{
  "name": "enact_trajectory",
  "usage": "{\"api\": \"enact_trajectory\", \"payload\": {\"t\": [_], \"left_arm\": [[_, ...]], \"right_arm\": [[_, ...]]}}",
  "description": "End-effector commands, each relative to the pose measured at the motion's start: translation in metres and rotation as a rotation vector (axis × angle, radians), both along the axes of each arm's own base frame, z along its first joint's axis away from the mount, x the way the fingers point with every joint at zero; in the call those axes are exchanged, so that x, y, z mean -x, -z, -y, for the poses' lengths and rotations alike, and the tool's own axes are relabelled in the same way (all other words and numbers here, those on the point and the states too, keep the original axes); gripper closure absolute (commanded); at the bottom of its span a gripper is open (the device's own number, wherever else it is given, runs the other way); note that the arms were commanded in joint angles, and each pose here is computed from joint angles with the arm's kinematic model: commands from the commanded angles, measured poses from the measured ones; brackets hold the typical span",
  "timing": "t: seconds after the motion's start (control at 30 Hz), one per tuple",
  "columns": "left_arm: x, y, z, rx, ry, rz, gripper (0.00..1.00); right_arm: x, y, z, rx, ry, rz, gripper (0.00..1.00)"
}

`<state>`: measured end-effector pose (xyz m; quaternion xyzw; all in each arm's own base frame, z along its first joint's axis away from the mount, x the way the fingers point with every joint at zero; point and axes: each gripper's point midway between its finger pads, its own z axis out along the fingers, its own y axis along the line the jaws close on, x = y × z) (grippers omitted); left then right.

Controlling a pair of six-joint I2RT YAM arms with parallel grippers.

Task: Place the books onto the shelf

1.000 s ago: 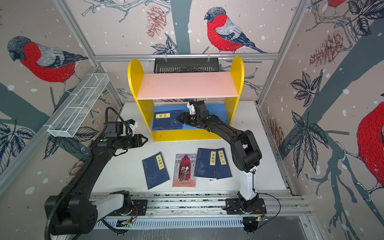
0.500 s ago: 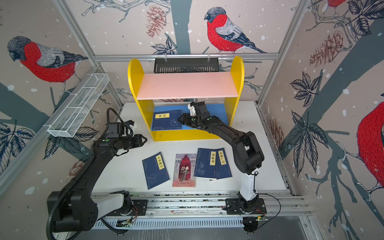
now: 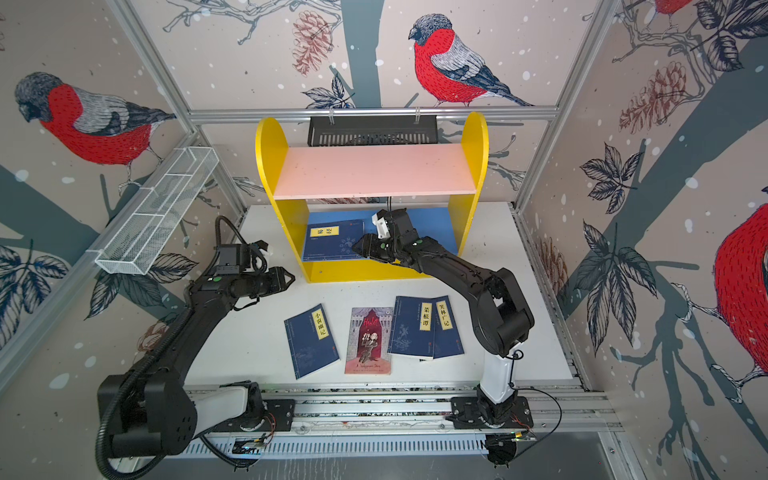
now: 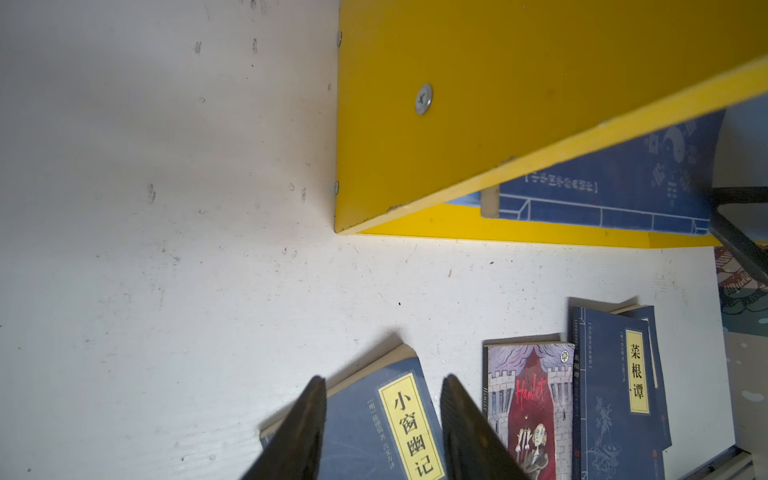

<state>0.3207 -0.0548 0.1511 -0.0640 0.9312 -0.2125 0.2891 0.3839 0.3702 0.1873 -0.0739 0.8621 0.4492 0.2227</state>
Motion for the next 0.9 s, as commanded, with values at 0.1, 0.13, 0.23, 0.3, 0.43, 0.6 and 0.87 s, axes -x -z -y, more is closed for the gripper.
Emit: {"api": "enact_trajectory", "payload": {"t": [0.1, 0.13, 0.23, 0.3, 0.43, 0.6, 0.87], "left_arm": [[-0.002, -0.005, 0.003, 0.014, 0.011, 0.024, 0.53], [-0.002, -0.004, 0.003, 0.017, 0.01, 0.024, 0.53], [-0.001, -0.003, 0.003, 0.02, 0.012, 0.022, 0.53], [0.0, -0.003, 0.004, 0.022, 0.016, 0.023, 0.53], [0.001, -0.002, 0.006, 0.029, 0.021, 0.022, 0.52], [0.001, -0.002, 0.006, 0.034, 0.022, 0.021, 0.52], [0.004, -0.004, 0.008, 0.043, 0.033, 0.014, 0.47]], "right_arm": [[-0.001, 0.002, -0.007, 0.001, -0.004, -0.018, 0.43], [-0.001, 0.001, -0.007, 0.0, -0.005, -0.019, 0.43], [-0.001, 0.001, -0.008, -0.002, -0.009, -0.019, 0.43], [-0.001, 0.0, -0.009, -0.003, -0.011, -0.019, 0.44], [0.0, 0.0, -0.009, 0.0, -0.014, -0.02, 0.44], [-0.002, 0.0, -0.009, 0.002, -0.013, -0.018, 0.43], [-0.005, -0.003, 0.01, 0.073, 0.064, 0.034, 0.41]]}}
